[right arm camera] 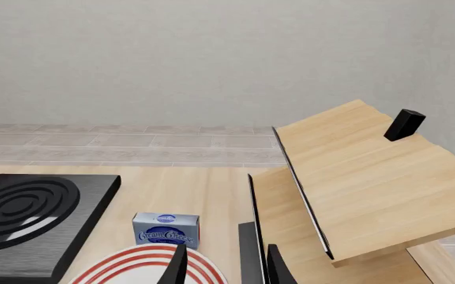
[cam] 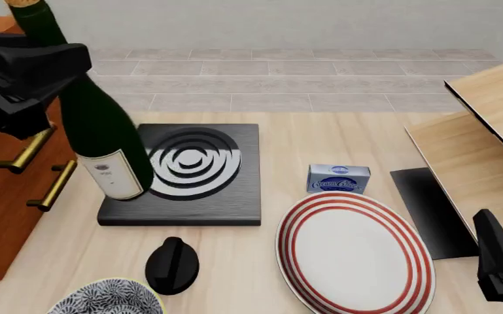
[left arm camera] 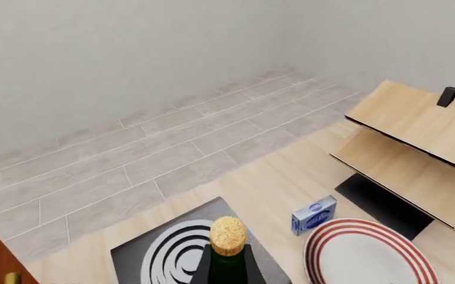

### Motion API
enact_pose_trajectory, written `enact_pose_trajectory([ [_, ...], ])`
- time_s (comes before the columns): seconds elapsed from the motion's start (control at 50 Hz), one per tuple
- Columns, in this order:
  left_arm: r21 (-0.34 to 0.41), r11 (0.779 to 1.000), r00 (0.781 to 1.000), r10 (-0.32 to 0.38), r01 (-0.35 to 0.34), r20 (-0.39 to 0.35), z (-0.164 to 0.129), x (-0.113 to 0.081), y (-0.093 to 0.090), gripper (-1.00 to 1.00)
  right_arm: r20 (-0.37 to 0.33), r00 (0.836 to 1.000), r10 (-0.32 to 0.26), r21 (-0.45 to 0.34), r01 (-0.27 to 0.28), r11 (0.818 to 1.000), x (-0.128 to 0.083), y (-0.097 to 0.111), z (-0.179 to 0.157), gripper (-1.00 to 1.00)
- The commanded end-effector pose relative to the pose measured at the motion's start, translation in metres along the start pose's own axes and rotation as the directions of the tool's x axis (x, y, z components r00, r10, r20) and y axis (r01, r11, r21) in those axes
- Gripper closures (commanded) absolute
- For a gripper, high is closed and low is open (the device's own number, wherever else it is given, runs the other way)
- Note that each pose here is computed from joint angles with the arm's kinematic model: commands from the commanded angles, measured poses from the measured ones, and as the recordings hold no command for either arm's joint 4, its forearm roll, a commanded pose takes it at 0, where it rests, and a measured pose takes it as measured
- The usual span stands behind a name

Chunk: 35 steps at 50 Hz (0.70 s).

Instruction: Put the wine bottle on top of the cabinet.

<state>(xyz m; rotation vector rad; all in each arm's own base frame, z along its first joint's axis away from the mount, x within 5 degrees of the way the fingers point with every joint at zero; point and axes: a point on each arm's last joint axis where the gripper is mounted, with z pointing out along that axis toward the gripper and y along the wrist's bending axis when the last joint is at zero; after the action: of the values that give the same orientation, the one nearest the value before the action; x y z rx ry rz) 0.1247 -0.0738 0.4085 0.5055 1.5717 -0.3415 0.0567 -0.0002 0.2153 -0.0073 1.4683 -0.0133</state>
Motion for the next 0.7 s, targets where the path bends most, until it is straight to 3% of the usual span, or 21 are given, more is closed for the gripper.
enact_pose_trajectory([
  [0.02, -0.007, 0.999, 0.999, 0.040, -0.041, -0.018, -0.004, -0.015, 0.003, 1.00, 0.000, 1.000, 0.000, 0.000, 0.000, 1.000, 0.000, 0.000, 0.000, -1.00],
  [0.7, -0.047, 0.996, 0.996, 0.072, -0.075, -0.060, -0.007, -0.055, 0.013, 1.00, 0.000, 1.000, 0.000, 0.000, 0.000, 1.000, 0.000, 0.000, 0.000, -1.00],
])
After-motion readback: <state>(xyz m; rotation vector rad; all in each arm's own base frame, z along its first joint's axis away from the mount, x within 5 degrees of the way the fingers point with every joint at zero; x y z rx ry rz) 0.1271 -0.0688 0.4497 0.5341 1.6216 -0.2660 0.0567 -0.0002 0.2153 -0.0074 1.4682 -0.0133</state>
